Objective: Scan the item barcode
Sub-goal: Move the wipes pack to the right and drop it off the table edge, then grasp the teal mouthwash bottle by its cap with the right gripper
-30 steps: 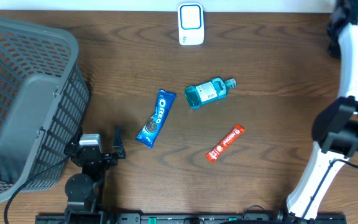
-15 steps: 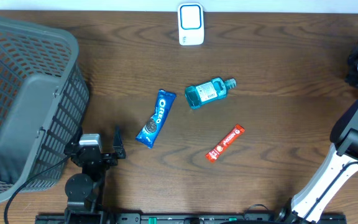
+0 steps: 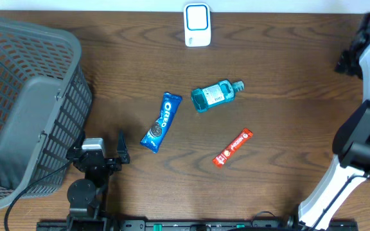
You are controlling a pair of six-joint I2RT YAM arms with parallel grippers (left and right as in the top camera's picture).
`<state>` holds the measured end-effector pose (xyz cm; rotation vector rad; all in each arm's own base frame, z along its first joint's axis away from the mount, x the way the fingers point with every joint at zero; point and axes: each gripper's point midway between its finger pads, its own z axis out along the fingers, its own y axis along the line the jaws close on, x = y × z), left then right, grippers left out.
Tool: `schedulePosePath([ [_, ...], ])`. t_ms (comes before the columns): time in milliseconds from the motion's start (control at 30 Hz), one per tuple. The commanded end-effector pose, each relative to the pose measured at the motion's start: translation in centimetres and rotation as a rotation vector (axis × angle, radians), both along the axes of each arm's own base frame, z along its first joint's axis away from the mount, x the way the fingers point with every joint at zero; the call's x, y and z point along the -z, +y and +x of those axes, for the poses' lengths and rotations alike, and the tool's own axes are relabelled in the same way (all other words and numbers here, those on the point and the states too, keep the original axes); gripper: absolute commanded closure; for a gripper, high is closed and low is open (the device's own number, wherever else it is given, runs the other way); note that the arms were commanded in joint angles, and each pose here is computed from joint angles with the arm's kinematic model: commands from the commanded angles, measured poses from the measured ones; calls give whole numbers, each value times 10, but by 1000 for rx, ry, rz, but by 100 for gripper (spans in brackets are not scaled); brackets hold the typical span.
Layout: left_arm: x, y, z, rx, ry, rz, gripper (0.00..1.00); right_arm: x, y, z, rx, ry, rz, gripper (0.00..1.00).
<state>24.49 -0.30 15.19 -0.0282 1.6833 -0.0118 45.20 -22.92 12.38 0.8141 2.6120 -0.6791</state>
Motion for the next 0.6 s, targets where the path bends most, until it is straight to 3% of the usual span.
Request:
schedulePosePath([
  [0,18,3,-1,-18,56,20,2,-57,84,15,-38,-229,255,1],
  [200,18,3,-1,-18,56,20,2,-72,222,9,34,-271,818,1],
  [300,18,3,-1,-18,56,20,2,-60,247,0,85,-201,867,1],
  [467,18,3,-1,-18,56,20,2,-24,285,-27,429,-96,908,1],
  [567,18,3,-1,-18,56,20,2,0,304,-36,534,-71,904,1],
])
